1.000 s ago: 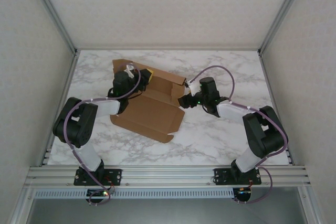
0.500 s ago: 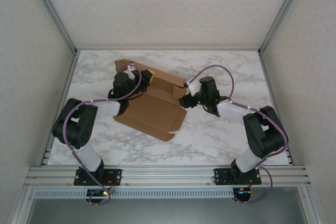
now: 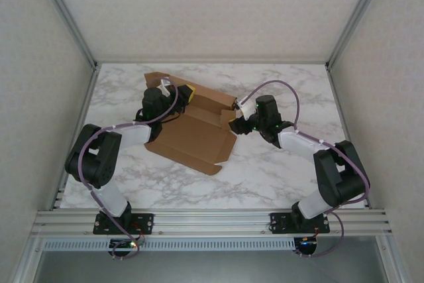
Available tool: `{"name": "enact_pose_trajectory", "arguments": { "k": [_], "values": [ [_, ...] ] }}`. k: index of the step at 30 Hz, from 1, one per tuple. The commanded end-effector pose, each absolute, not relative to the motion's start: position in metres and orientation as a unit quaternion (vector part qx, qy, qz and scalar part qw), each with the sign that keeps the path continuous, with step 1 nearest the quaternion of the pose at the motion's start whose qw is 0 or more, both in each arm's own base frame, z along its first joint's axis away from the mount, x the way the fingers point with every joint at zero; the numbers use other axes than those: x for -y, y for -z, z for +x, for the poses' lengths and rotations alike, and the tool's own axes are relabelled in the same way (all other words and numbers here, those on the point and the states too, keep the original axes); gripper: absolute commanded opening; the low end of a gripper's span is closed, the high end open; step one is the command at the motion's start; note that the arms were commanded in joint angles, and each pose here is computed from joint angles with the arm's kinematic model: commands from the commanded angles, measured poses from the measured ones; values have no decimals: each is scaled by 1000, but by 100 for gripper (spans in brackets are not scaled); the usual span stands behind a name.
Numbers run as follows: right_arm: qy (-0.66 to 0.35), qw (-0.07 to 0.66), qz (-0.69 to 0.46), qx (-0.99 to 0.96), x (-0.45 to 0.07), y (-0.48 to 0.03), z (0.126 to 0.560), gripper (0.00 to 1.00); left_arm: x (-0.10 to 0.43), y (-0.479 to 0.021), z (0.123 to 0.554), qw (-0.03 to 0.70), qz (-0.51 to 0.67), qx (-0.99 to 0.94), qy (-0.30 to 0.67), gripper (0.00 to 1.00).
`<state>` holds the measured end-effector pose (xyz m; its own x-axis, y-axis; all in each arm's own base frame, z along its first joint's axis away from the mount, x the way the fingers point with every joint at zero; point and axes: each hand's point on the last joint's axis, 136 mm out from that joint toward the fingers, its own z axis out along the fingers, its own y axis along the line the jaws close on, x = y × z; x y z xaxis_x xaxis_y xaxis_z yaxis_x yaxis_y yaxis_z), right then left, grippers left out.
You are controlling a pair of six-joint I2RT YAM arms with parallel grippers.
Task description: Fold the paper box
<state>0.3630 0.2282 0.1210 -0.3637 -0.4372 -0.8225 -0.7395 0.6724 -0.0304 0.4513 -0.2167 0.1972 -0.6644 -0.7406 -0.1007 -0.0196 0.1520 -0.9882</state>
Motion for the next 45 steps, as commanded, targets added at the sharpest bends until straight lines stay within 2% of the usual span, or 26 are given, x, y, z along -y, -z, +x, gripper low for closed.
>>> {"name": "enact_pose_trajectory", "arguments": {
  "k": [1,5,12,18,19,20,21,27,38,45],
  "values": [
    [-187,430,-406,-784,-227,-122,353,67,218,-210,453,300,-262,-690,604,0],
    [-183,432,-403,-786,-226,-122,360,74,217,-205,455,302,-264,-695,596,0],
    [-158,407,-402,-805,-229,-112,365,73,220,-192,448,296,-270,-693,599,0],
    [-88,408,-385,-823,-227,-103,370,74,222,-179,441,291,-278,-700,590,0],
    [-78,412,-373,-828,-225,-105,371,76,222,-176,440,290,-280,-701,589,0],
    [-69,418,-353,-834,-222,-108,374,83,222,-174,438,289,-283,-702,587,0],
    [-72,422,-333,-840,-221,-111,376,83,221,-171,437,288,-286,-703,584,0],
    [-98,448,-242,-855,-224,-110,374,82,218,-161,435,285,-296,-710,573,0],
    [-68,508,-243,-824,-235,-110,381,78,218,-153,437,279,-306,-727,548,0],
    [-35,515,-198,-833,-236,-105,388,70,225,-154,436,277,-311,-725,549,0]
  ]
}}
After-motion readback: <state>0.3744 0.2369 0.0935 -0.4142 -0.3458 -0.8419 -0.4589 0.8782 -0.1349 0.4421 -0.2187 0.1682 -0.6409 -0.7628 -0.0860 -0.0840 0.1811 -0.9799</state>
